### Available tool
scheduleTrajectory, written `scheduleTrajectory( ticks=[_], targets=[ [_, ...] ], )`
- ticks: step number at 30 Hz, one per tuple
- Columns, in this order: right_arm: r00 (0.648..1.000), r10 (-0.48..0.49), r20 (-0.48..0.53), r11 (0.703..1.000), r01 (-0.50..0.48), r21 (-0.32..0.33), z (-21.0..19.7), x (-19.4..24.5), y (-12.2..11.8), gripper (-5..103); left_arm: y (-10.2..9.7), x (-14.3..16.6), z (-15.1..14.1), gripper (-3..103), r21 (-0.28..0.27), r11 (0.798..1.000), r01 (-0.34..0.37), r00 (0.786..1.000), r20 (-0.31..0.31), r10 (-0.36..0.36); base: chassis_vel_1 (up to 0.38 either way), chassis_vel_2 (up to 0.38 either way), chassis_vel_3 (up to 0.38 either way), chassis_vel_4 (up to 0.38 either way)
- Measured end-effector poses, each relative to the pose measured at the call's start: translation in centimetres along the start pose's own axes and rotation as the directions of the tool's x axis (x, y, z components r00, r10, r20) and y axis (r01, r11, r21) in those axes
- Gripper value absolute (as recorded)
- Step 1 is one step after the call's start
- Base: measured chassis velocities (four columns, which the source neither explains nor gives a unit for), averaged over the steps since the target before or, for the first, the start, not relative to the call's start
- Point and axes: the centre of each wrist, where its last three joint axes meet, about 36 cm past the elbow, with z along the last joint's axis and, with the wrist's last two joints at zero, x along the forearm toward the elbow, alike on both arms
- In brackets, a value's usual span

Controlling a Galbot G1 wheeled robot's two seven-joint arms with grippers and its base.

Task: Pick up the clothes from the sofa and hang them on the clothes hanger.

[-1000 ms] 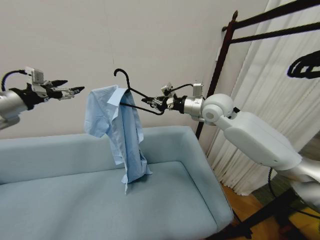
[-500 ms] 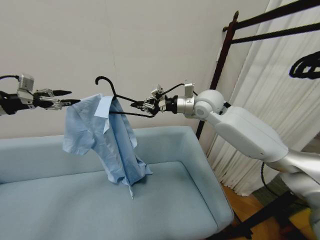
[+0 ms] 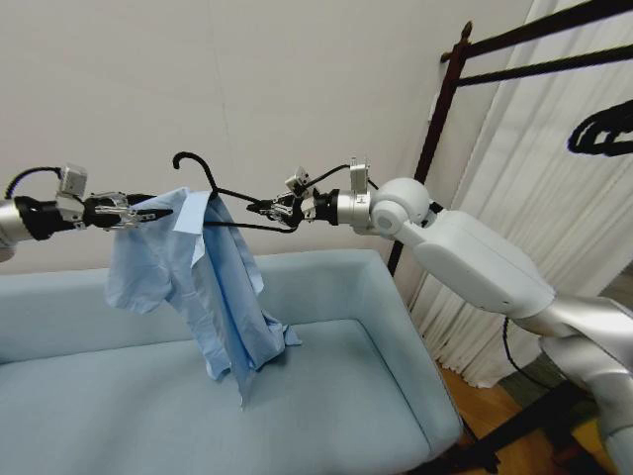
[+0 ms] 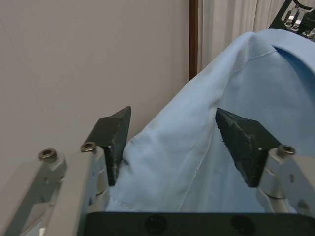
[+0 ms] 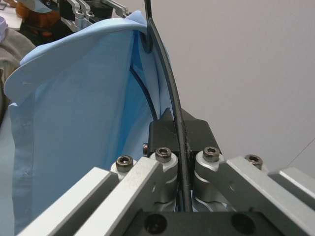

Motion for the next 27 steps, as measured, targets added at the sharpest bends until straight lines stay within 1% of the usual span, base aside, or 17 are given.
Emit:
scheduleTrajectory(
  ticks=[1, 2, 3, 5, 6, 8, 9, 11, 12, 14, 15, 16, 23, 24, 27],
  targets=[
    [1.000, 0.000, 0.000, 1.000, 0.000, 0.000, 0.0, 0.0, 0.0, 2, 0.0, 0.0, 0.0, 56, 0.000, 1.000, 0.000, 1.000, 0.000, 0.000, 0.000, 0.000, 0.000, 0.000],
    [1.000, 0.003, 0.000, 1.000, -0.003, 0.000, 0.0, 0.0, 0.0, 2, 0.0, 0.0, 0.1, 51, 0.002, 1.000, 0.002, 1.000, 0.002, -0.002, 0.000, 0.000, 0.000, 0.000],
    [1.000, 0.004, -0.001, 1.000, -0.004, 0.001, 0.0, 0.0, 0.0, 2, 0.0, 0.0, 0.1, 51, 0.003, 1.000, 0.002, 1.000, 0.004, -0.002, 0.000, 0.000, 0.000, 0.000],
    [1.000, 0.005, -0.002, 1.000, -0.005, 0.002, -0.1, 0.0, 0.1, 2, 0.0, -0.1, 0.2, 40, 0.004, 1.000, 0.003, 1.000, 0.006, -0.003, 0.000, 0.000, 0.000, 0.000],
    [1.000, 0.005, -0.002, 1.000, -0.005, 0.002, -0.1, 0.0, 0.1, 2, 0.0, -0.1, 0.2, 40, 0.004, 1.000, 0.003, 1.000, 0.006, -0.003, 0.000, 0.000, 0.000, 0.000],
    [1.000, 0.005, -0.002, 1.000, -0.005, 0.004, -0.3, 0.0, 0.0, 2, 0.0, -0.2, 0.3, 29, 0.005, 1.000, 0.003, 1.000, 0.008, -0.003, 0.000, 0.000, 0.000, 0.000],
    [1.000, 0.005, -0.003, 1.000, -0.005, 0.006, -0.4, 0.0, 0.0, 2, -0.1, -0.2, 0.4, 29, 0.006, 1.000, 0.004, 1.000, 0.010, -0.004, 0.000, 0.000, 0.000, 0.000],
    [1.000, 0.004, -0.003, 1.000, -0.004, 0.009, -0.7, -0.1, 0.0, 2, -0.1, -0.3, 0.5, 18, 0.008, 1.000, 0.007, 1.000, 0.013, -0.007, 0.000, 0.000, 0.000, 0.000],
    [1.000, 0.004, -0.003, 1.000, -0.004, 0.009, -0.7, -0.1, 0.0, 2, -0.1, -0.3, 0.5, 18, 0.008, 1.000, 0.007, 1.000, 0.013, -0.007, 0.000, 0.000, 0.000, 0.000],
    [1.000, 0.003, -0.003, 1.000, -0.003, 0.011, -0.9, -0.2, 0.0, 2, -0.2, -0.4, 0.7, 7, 0.011, 1.000, 0.008, 1.000, 0.018, -0.008, 0.000, 0.000, 0.000, 0.000],
    [1.000, 0.002, -0.003, 1.000, -0.002, 0.010, -0.9, -0.2, 0.0, 2, -0.2, -0.5, 0.8, 7, 0.013, 1.000, 0.009, 1.000, 0.021, -0.009, 0.000, 0.000, 0.000, 0.000],
    [1.000, 0.001, -0.003, 1.000, -0.001, 0.009, -0.9, -0.3, 0.0, 2, -0.2, -0.6, 0.9, 3, 0.015, 1.000, 0.011, 1.000, 0.024, -0.011, 0.000, 0.000, 0.000, 0.000],
    [1.000, 0.004, 0.000, 1.000, -0.004, 0.000, -0.8, -0.7, 0.1, 1, -0.1, -0.6, 1.2, 2, 0.024, 0.999, 0.021, 0.999, 0.037, -0.022, 0.000, 0.000, 0.000, 0.000],
    [1.000, 0.008, 0.004, 1.000, -0.008, -0.001, -0.8, -0.8, 0.0, 7, 0.0, -0.5, 1.3, 2, 0.025, 0.999, 0.023, 0.999, 0.039, -0.024, 0.000, 0.000, 0.000, 0.000],
    [0.999, 0.033, 0.014, 0.999, -0.033, -0.001, -0.7, -0.9, -0.1, 7, 0.1, -0.4, 1.3, 2, 0.027, 1.000, 0.017, 0.999, 0.047, -0.018, 0.000, 0.000, 0.000, 0.000]
  ],
)
